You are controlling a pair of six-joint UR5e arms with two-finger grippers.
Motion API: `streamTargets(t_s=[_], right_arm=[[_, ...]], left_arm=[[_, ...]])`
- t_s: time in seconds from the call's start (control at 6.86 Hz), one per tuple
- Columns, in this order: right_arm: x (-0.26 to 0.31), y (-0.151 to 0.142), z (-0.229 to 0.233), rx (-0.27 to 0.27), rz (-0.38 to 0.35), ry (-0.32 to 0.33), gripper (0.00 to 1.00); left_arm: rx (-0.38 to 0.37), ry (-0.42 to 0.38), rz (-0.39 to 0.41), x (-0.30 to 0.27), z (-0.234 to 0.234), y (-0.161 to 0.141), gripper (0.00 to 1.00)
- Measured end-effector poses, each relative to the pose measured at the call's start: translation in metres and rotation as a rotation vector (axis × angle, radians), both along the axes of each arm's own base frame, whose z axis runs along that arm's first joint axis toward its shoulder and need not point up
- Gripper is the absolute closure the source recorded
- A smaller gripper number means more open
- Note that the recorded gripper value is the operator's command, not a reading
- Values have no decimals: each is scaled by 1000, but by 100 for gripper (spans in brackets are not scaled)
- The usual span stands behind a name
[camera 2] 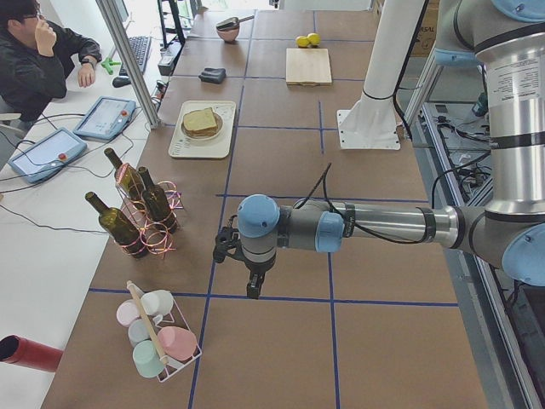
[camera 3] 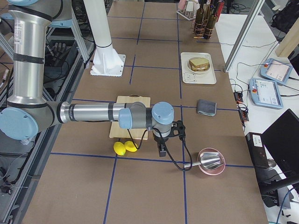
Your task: Make sandwich and place on tray
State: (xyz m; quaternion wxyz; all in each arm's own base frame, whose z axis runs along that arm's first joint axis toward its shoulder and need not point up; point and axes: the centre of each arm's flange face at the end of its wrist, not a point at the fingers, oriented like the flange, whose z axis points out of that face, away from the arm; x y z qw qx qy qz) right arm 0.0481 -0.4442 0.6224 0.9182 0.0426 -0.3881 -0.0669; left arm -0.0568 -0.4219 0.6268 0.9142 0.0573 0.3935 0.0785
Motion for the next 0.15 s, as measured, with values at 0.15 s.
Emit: streamTargets(t_s=[0.15], right_arm=[[0,-1,-1,3,2,3,0]], left_arm=[[1,0,0,0,0,0,0]])
